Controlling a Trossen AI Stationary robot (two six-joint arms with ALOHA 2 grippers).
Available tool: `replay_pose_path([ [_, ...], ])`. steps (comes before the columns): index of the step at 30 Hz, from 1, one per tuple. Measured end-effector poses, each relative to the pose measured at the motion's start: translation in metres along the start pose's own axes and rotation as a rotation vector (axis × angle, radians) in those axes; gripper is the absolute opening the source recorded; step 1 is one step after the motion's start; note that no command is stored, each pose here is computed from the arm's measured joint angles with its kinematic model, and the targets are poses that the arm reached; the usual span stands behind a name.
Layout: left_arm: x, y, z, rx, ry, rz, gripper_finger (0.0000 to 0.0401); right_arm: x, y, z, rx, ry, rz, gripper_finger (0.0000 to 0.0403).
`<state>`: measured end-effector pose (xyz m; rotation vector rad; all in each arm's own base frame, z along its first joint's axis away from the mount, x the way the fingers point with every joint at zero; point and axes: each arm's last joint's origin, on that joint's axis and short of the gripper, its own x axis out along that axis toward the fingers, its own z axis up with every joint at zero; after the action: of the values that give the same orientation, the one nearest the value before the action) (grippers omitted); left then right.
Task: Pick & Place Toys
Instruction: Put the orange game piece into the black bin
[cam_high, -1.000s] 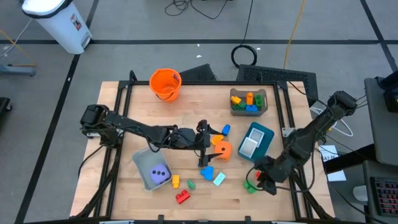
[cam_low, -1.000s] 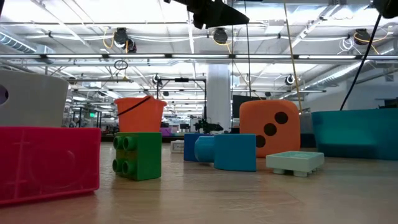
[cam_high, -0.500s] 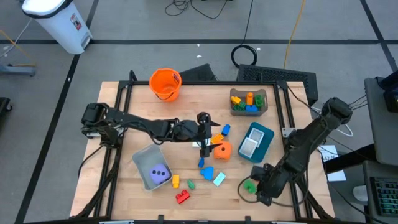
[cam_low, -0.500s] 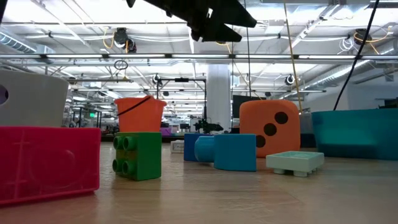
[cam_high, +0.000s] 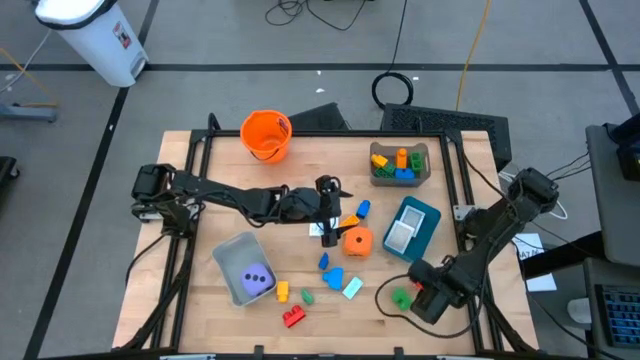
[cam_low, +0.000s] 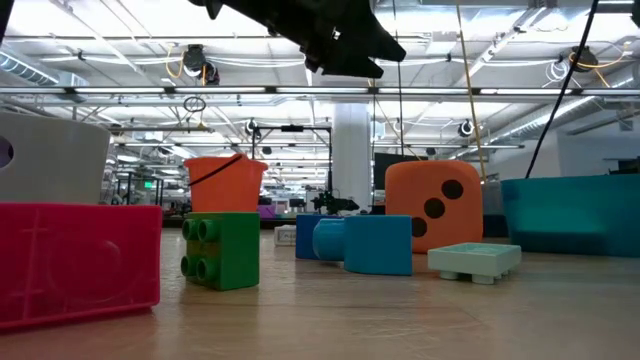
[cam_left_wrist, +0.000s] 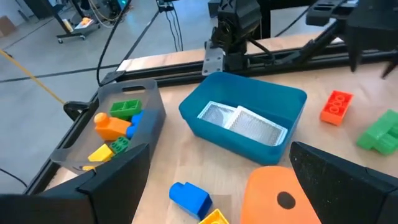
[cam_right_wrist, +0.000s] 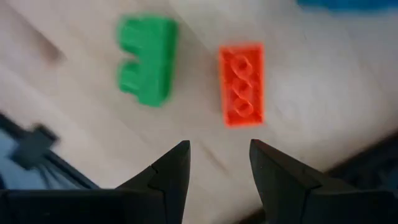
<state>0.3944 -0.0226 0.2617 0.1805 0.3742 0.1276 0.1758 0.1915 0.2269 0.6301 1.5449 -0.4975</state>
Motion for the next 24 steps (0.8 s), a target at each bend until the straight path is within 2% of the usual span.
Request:
replay_pose_path([
  [3, 0.0, 0.0, 0.0, 0.021, 0.003, 0.001, 0.0392, 0.007, -0.004, -0.001, 0.01, 0.034, -0.022, 0.0157],
  [7, 0.0, 0.001, 0.001, 0.056, -0.006, 0.003, 0.0392, 0.014, -0.008, 0.0, -0.076, 0.029, -0.045, 0.0157],
  [16, 0.001, 0.009, 0.004, 0.089, -0.048, 0.029, 0.0392, 0.016, -0.011, 0.014, -0.157, 0.029, -0.051, 0.0157],
  [24, 0.004, 0.023, -0.004, 0.087, 0.019, 0.054, 0.0392, 0.015, -0.013, 0.026, -0.112, 0.01, -0.05, 0.0164],
])
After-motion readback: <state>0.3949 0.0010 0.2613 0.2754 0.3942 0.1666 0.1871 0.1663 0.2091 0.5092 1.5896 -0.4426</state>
